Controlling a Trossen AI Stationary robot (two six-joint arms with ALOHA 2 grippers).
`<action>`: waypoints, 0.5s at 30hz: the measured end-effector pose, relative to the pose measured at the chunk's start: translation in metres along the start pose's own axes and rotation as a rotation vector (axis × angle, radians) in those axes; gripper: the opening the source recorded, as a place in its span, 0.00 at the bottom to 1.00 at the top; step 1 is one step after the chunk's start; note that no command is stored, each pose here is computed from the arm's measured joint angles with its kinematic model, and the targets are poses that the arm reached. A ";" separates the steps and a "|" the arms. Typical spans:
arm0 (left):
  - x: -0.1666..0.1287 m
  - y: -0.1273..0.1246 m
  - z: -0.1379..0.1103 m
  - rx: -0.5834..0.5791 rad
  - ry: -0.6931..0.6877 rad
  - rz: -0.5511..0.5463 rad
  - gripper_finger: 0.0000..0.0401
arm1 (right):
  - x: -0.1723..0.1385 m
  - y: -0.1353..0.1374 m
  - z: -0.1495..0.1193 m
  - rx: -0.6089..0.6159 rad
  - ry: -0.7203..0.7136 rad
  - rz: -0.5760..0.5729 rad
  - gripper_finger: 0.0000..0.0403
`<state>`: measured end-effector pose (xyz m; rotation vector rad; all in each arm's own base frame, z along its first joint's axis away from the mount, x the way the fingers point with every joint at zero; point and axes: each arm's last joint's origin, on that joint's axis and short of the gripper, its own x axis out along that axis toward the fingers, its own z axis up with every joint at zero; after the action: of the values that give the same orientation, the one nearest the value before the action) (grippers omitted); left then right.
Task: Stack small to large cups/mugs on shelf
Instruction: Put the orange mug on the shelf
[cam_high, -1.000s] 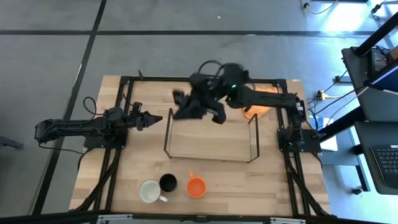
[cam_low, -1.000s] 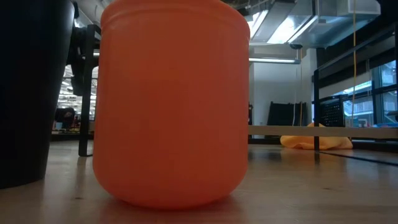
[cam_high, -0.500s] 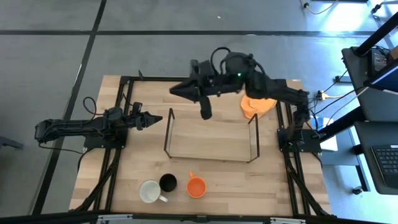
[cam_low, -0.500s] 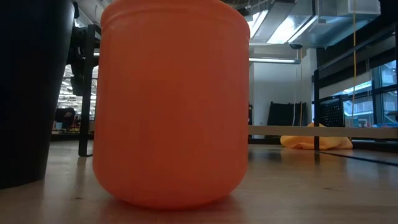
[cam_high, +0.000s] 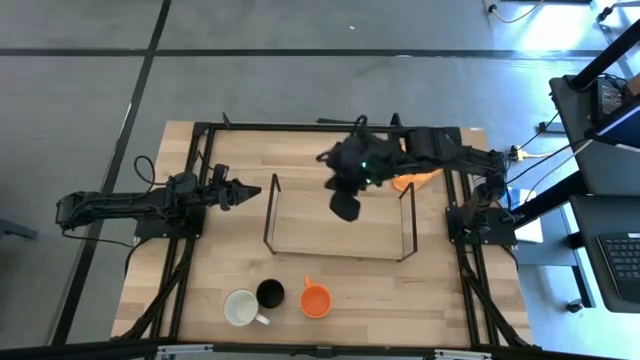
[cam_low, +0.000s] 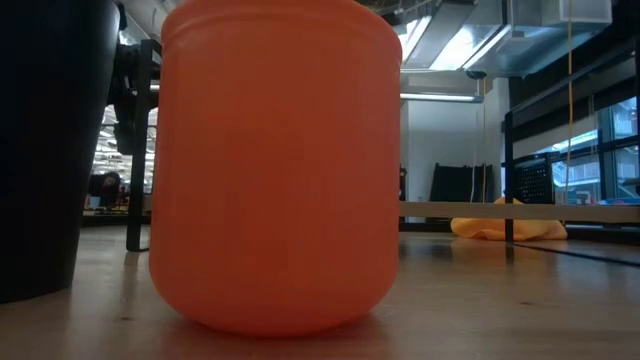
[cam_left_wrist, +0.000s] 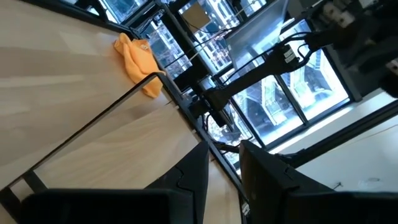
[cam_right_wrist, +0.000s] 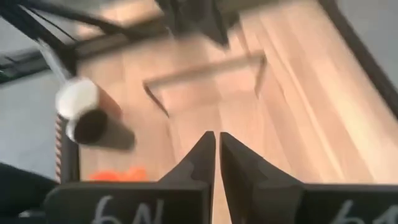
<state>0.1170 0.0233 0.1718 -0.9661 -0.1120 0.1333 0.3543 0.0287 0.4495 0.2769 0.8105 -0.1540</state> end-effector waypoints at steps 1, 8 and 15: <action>0.000 0.000 0.000 0.010 -0.001 -0.001 0.21 | 0.000 0.003 -0.004 0.013 0.029 -0.003 0.06; 0.000 0.000 0.000 0.040 0.001 0.001 0.21 | 0.007 0.034 -0.021 0.113 0.113 0.023 0.13; 0.000 0.003 -0.003 0.039 0.049 0.016 0.21 | 0.026 0.060 -0.038 0.152 0.203 0.014 0.35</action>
<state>0.1172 0.0225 0.1678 -0.9305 -0.0562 0.1264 0.3604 0.0965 0.4165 0.4468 0.9996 -0.1769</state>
